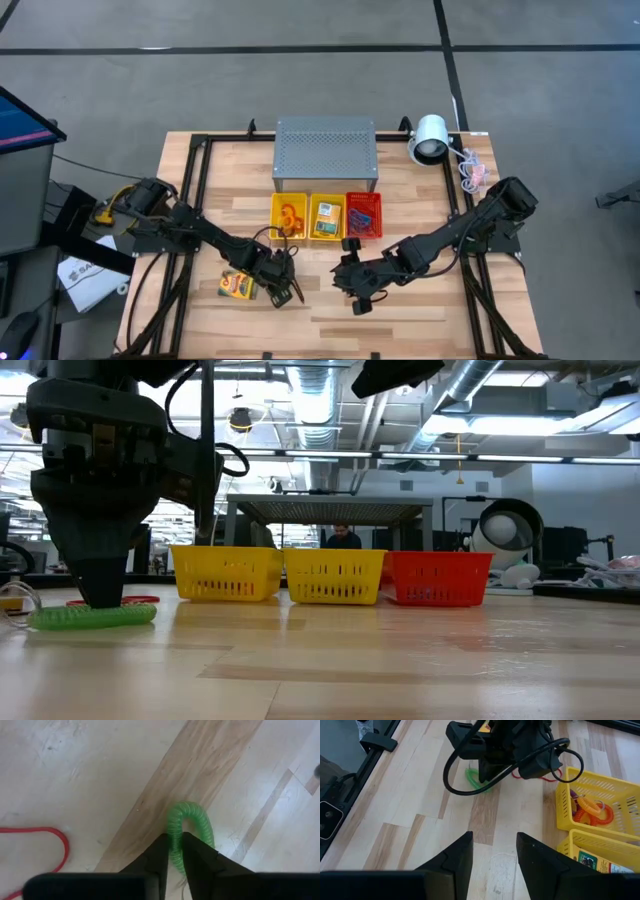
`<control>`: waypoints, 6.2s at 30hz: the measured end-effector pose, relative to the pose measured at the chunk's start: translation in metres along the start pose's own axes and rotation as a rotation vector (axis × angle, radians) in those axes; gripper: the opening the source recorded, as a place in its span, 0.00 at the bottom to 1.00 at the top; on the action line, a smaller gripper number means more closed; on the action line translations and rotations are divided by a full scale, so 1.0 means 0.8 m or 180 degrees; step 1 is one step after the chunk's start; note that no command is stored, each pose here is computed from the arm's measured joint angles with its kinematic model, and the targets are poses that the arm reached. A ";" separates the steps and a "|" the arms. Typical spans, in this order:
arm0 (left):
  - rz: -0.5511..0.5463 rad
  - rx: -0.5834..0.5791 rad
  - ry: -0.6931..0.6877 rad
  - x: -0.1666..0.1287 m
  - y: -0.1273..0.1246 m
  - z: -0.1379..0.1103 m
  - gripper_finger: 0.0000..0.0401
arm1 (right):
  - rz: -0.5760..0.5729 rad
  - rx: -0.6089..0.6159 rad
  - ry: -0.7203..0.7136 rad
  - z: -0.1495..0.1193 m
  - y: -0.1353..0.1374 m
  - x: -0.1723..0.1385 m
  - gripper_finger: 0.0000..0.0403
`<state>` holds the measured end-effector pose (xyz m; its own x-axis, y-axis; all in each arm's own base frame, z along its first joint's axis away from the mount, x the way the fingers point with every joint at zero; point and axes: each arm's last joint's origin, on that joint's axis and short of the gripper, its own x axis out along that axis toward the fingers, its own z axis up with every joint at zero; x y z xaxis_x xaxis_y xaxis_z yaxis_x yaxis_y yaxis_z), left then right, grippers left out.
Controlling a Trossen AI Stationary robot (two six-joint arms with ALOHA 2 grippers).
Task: Pick & Place Office Desk Supplies
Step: Put the green spring keychain into the left yellow bin, then put the red rubber band into the red bin
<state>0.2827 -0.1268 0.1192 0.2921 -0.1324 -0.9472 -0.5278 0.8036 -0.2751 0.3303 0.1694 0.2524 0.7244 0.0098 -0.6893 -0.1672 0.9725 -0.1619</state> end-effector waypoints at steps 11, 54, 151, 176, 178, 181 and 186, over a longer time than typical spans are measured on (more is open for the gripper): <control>-0.0064 0.0351 -0.0048 -0.016 0.009 0.016 0.02 | 0.0026 0.0004 0.0003 -0.001 0.005 -0.002 0.35; 0.0745 0.0559 -0.1119 -0.113 0.112 0.114 0.01 | -0.0177 -0.0051 0.0067 -0.004 0.000 -0.001 0.35; 0.0344 -0.0301 -0.0500 -0.110 0.097 -0.022 0.51 | -0.0195 -0.0027 0.0049 -0.002 -0.004 0.001 0.35; 0.0538 -0.0273 -0.0035 -0.050 0.089 -0.019 0.51 | -0.0195 -0.0028 0.0054 -0.003 -0.004 0.001 0.35; 0.0565 -0.0271 -0.0019 -0.048 0.089 -0.019 0.51 | -0.0195 -0.0025 0.0050 -0.002 -0.004 0.001 0.35; 0.0576 -0.0271 -0.0013 -0.047 0.089 -0.019 0.51 | -0.0194 -0.0024 0.0047 -0.002 -0.004 0.001 0.35; 0.0621 -0.0275 -0.0009 -0.047 0.091 -0.019 0.51 | -0.0194 -0.0024 0.0047 -0.002 -0.004 0.001 0.35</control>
<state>0.2212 -0.0720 0.1323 0.1799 0.0227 -0.9834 -0.6410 0.7610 -0.0997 0.3300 0.1658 0.2513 0.7236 -0.0529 -0.6882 -0.1281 0.9695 -0.2092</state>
